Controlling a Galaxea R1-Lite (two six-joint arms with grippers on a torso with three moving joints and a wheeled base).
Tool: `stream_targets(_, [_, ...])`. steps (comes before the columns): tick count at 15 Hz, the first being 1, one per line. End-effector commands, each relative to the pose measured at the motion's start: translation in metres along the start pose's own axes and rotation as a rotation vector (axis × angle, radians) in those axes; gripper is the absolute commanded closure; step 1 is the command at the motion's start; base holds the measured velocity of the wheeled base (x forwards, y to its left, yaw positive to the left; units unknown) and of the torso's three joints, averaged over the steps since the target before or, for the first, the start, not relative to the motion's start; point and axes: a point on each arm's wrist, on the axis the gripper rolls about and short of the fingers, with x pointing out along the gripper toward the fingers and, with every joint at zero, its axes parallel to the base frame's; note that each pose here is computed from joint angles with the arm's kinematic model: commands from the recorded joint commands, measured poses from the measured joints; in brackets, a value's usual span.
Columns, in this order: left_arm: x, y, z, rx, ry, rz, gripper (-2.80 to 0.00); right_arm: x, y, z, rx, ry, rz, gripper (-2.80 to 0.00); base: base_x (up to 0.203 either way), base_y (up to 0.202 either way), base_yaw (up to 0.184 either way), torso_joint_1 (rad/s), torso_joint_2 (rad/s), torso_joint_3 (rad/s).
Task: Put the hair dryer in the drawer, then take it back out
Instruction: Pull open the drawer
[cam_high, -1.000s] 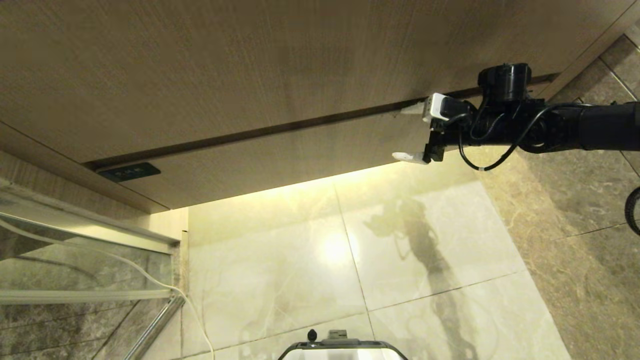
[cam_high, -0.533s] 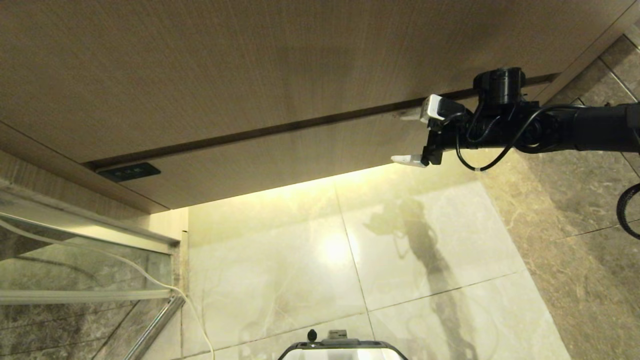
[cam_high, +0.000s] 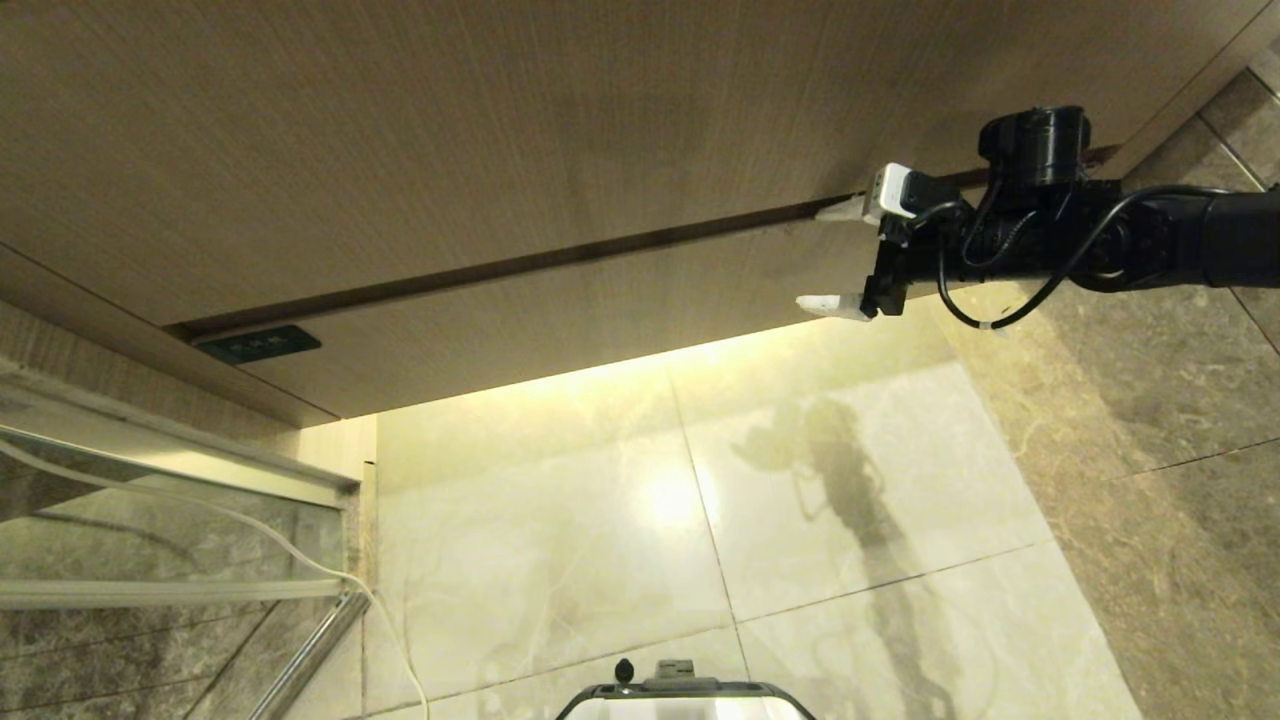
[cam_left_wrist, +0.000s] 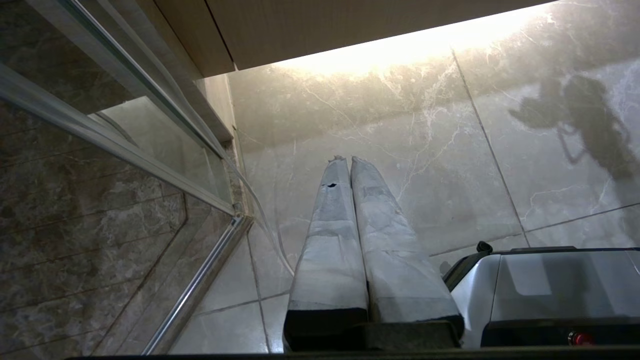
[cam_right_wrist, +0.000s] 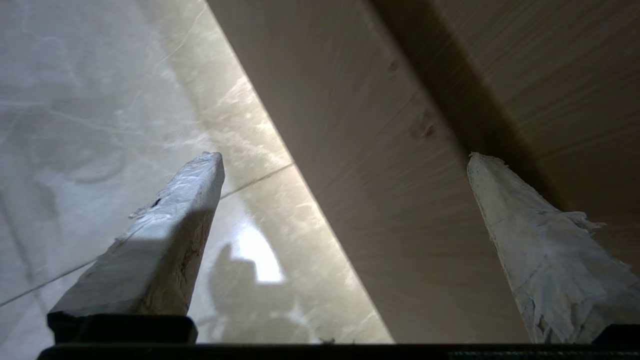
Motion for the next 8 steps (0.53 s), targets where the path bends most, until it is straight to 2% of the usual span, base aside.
stream_targets(1, [0.000,0.000,0.000,-0.001,0.001,0.000,0.00,0.001,-0.003,0.001,-0.031,-0.018,-0.023,-2.80,0.000,0.000,0.000,0.000,0.00,0.000])
stream_targets(4, [0.000,0.000,0.000,-0.001,-0.001,0.000,0.00,0.009,-0.005,-0.005,-0.055,-0.020,-0.059,-2.80,0.000,0.000,0.000,0.000,0.00,0.000])
stream_targets(8, [0.000,0.000,0.000,-0.001,0.000,0.000,0.00,0.018,-0.003,-0.015,-0.035,-0.004,-0.056,-2.80,0.000,0.000,0.000,0.000,0.00,0.000])
